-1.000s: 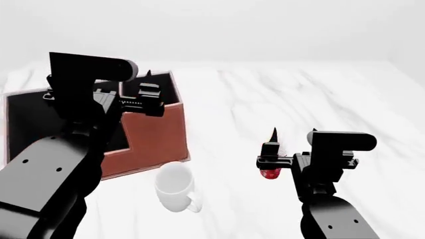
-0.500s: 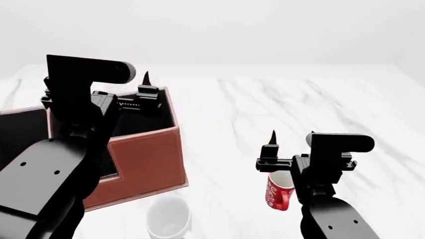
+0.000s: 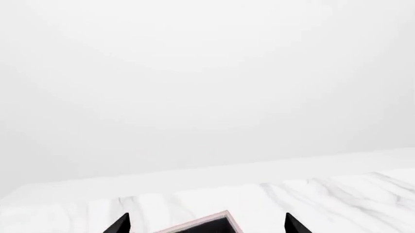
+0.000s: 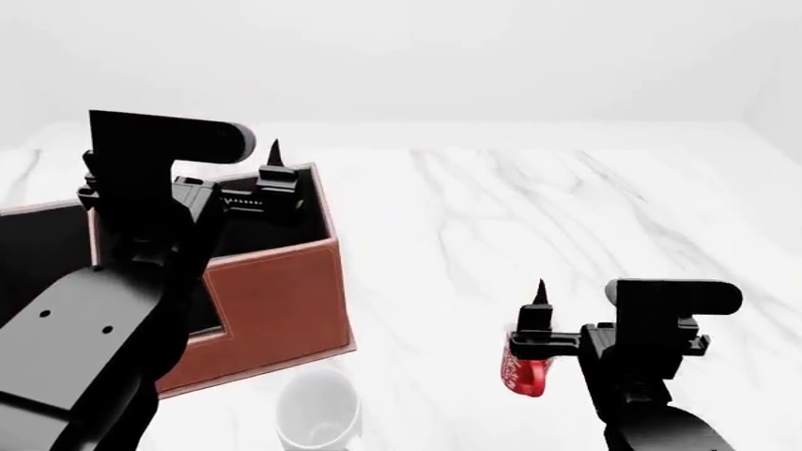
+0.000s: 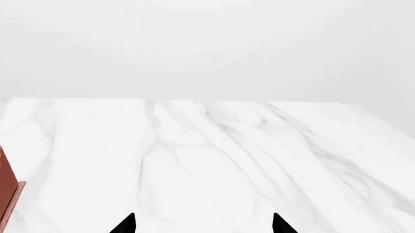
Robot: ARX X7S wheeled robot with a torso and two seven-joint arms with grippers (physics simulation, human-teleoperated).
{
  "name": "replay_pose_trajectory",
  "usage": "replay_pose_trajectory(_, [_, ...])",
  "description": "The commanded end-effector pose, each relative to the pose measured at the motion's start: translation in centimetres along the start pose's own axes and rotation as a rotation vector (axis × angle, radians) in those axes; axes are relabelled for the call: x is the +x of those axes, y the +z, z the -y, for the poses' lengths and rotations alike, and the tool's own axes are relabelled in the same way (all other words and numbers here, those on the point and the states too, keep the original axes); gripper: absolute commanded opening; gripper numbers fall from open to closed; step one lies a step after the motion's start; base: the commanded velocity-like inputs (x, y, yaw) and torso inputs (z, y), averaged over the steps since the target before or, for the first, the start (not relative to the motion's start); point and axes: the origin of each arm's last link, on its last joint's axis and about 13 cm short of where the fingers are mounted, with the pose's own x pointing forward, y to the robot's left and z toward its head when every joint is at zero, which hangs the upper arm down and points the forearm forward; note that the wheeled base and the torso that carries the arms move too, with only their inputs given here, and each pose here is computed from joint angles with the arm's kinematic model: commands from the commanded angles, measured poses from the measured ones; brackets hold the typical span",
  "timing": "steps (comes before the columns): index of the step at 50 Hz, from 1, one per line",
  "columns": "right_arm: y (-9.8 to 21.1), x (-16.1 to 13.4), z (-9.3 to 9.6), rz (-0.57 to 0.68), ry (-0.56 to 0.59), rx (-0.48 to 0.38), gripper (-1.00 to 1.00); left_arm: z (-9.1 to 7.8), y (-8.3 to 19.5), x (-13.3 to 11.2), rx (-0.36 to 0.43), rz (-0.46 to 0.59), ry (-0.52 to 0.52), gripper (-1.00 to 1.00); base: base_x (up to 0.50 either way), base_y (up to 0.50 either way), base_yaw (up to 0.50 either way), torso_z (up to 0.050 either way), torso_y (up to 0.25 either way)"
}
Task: Pick up the red mug and place it to the right of the caddy.
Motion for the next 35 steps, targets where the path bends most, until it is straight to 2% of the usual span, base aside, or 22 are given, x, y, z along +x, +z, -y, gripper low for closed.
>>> replay_pose_trajectory(1, [-0.8, -3.5, 1.9, -0.115, 0.020, -0.083, 1.00, -0.1, 0.0, -0.1, 0.004, -0.001, 0.004, 1.00, 0.00, 0.00, 0.00, 0.000, 0.000])
replay_pose_trajectory(16, [-3.4, -3.9, 1.9, -0.200, 0.068, -0.171, 1.00, -0.1, 0.0, 0.0, 0.015, -0.003, 0.003, 1.00, 0.00, 0.00, 0.00, 0.000, 0.000])
replay_pose_trajectory(24, [-2.9, -4.0, 1.9, -0.178, 0.067, -0.154, 1.00, -0.1, 0.0, 0.0, 0.016, -0.003, 0.002, 1.00, 0.00, 0.00, 0.00, 0.000, 0.000])
replay_pose_trajectory(31, [-1.8, -4.7, 2.0, -0.119, 0.110, -0.087, 1.00, -0.1, 0.0, 0.0, 0.015, -0.003, 0.003, 1.00, 0.00, 0.00, 0.00, 0.000, 0.000])
replay_pose_trajectory(35, [-1.4, -5.1, 2.0, -0.101, 0.128, -0.076, 1.00, -0.1, 0.0, 0.0, 0.015, -0.003, 0.004, 1.00, 0.00, 0.00, 0.00, 0.000, 0.000])
